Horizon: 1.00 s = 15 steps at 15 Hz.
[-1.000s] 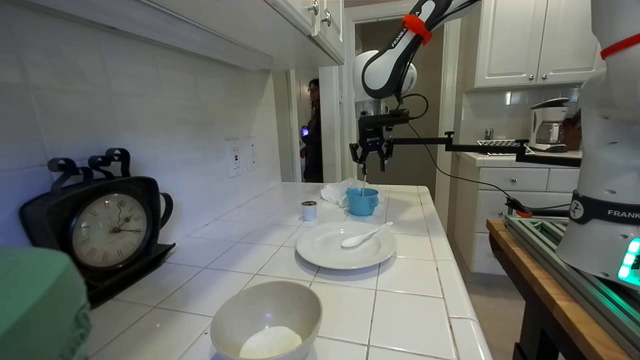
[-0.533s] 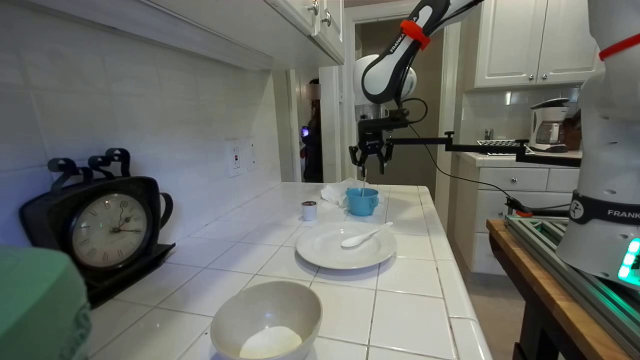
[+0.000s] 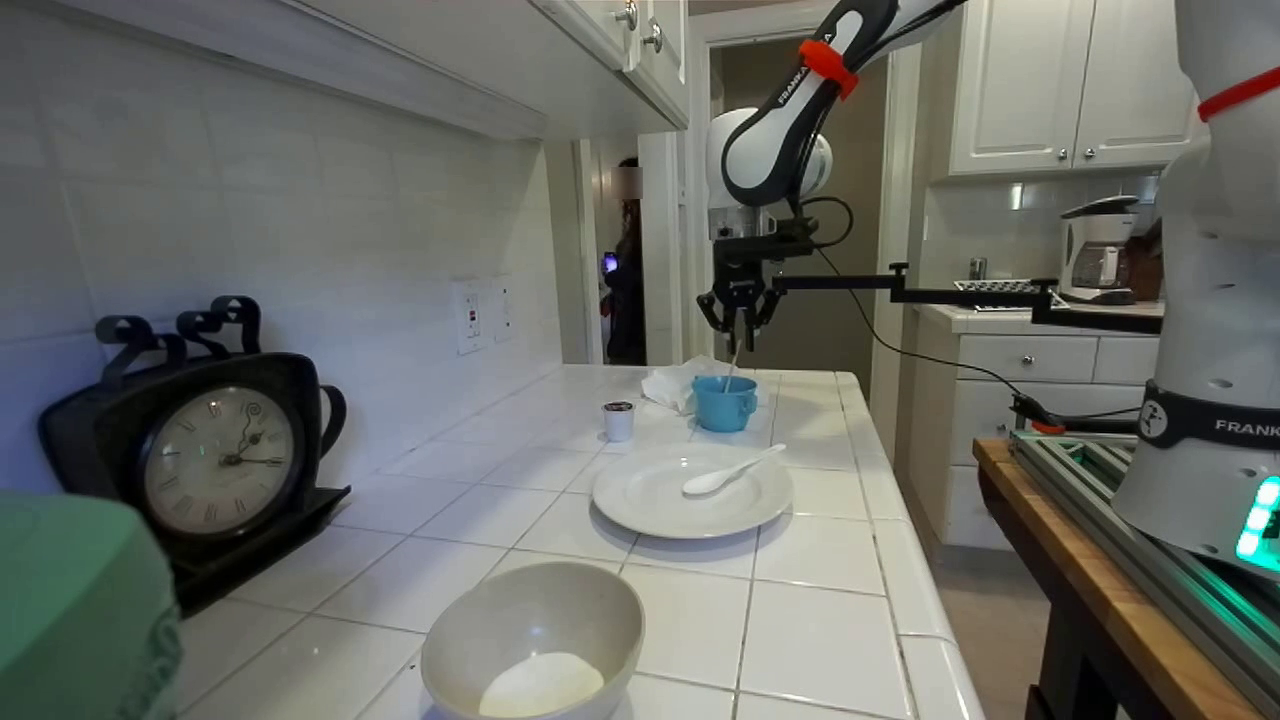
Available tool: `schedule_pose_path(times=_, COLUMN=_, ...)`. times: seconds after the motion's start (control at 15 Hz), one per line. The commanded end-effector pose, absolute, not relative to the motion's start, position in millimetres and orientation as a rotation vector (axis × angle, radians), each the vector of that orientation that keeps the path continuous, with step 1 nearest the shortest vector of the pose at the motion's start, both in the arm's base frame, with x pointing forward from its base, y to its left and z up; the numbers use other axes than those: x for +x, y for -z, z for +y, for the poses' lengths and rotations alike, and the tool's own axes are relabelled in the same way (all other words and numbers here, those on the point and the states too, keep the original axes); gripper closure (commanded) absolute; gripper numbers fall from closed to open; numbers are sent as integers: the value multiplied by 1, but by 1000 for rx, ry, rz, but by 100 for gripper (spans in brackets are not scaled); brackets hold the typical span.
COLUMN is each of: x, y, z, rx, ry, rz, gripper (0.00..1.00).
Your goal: Pick up the stick from the cup and put it on the counter
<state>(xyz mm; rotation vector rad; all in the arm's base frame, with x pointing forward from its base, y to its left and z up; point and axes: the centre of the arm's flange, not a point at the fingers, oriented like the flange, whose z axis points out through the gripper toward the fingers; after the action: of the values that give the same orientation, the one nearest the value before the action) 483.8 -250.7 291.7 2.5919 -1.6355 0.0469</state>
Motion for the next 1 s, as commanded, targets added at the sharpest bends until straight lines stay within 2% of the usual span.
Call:
schedule_pose_path(times=0.0, x=490, y=-291, z=-253, rx=2594, ry=-60, rz=-1658, gripper=98)
schedule_pose_path(times=0.93, x=487, y=-322, z=-236, rx=2633, ry=-99, rz=-1625, gripper=99)
